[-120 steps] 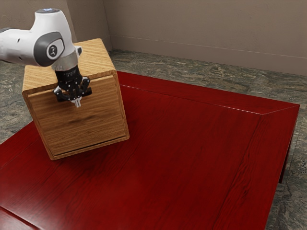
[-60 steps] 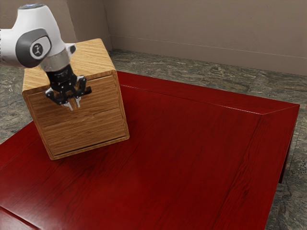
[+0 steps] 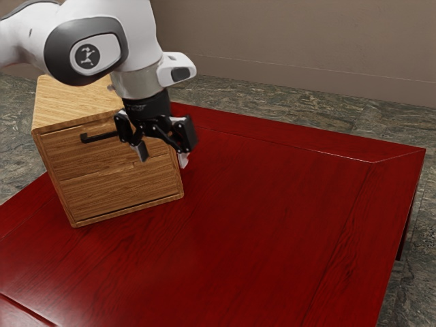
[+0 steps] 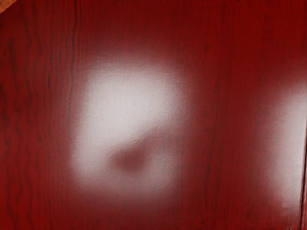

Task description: Push the drawer handle with one arm to close the drawer

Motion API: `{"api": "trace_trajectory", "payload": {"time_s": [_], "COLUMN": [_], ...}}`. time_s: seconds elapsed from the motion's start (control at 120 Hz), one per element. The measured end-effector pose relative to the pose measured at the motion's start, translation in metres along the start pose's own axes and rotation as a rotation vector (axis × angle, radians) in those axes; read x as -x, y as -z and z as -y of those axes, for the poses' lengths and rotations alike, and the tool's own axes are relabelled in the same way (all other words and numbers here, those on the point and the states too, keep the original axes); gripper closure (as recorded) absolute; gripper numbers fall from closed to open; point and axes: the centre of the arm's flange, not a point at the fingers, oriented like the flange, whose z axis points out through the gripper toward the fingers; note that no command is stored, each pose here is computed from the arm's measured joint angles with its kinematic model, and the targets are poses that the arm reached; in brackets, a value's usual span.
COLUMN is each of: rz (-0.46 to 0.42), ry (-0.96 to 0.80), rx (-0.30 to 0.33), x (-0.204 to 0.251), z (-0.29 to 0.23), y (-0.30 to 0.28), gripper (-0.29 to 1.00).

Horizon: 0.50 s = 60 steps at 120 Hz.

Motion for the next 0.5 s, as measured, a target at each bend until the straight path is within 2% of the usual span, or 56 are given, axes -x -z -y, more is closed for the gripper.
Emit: {"api": "trace_trajectory", "payload": {"time_s": [0.125, 0.283, 0.5], "rz": [0.003, 0.016, 0.044], "ry": [-0.095, -0.173, -0.186], "rx": [-0.038, -0.057, -0.081], "x": [-0.003, -0.010, -0.044], "z": [0.007, 0.019, 0.065], "y": [-0.004, -0.009, -0.022], "gripper": [0.03, 0.01, 0.00]}}
